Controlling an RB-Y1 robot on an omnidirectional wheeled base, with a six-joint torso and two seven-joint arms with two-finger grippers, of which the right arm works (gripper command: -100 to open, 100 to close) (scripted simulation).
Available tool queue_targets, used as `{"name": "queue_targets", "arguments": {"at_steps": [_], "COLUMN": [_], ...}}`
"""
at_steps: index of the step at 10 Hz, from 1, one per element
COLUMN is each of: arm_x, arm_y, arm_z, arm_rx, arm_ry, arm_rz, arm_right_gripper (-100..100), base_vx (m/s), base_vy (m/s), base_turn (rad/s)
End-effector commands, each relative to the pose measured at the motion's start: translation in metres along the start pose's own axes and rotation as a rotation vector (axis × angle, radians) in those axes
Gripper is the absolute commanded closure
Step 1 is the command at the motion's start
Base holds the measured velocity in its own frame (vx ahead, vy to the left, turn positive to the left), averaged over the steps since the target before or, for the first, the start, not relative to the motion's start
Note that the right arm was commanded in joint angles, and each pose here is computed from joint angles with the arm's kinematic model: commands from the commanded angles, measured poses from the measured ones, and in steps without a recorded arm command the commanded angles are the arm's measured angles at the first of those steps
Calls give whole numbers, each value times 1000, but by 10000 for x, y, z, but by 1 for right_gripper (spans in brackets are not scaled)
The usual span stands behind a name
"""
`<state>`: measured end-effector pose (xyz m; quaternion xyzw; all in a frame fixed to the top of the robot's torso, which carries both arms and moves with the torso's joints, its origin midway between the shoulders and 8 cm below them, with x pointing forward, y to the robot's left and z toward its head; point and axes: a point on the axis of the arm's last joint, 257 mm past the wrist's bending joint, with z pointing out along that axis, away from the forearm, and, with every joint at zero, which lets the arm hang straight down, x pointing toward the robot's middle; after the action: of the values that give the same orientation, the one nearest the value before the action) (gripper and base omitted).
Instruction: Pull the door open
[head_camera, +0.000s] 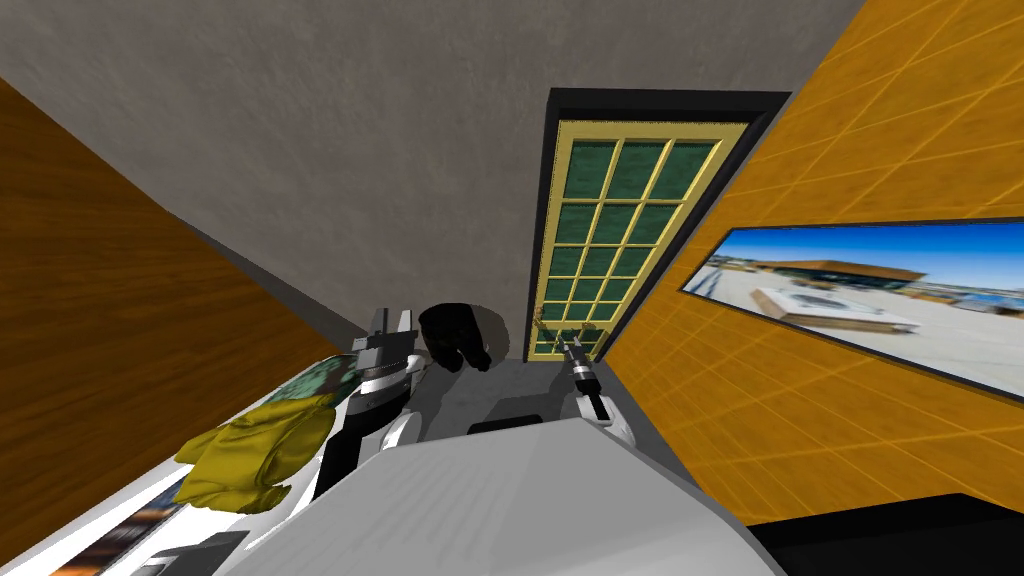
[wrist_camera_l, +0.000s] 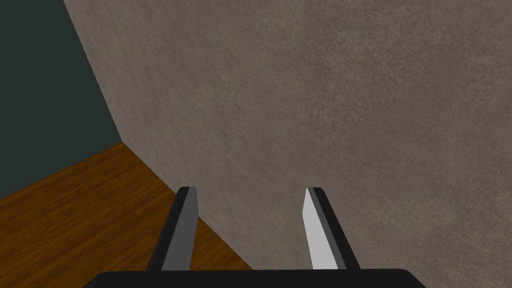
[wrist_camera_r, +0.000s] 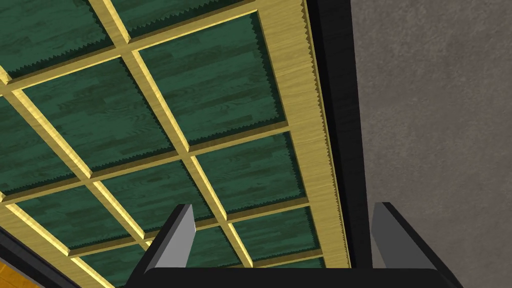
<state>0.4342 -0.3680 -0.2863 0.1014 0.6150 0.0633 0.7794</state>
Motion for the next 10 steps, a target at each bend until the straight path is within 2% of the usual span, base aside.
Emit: {"name": "queue_targets", "arguments": {"at_steps": [1, 10], "arm_x": [96, 644], "arm_y": [-17, -107], "arm_z": [-27, -183], "arm_rx": [6, 35], "arm_ry": [17, 126], "arm_rz": [-25, -156], "arm_right_gripper": [-100, -100], "base_vx": [96, 122], "base_vy": [10, 8], "base_turn": [-1, 0]}}
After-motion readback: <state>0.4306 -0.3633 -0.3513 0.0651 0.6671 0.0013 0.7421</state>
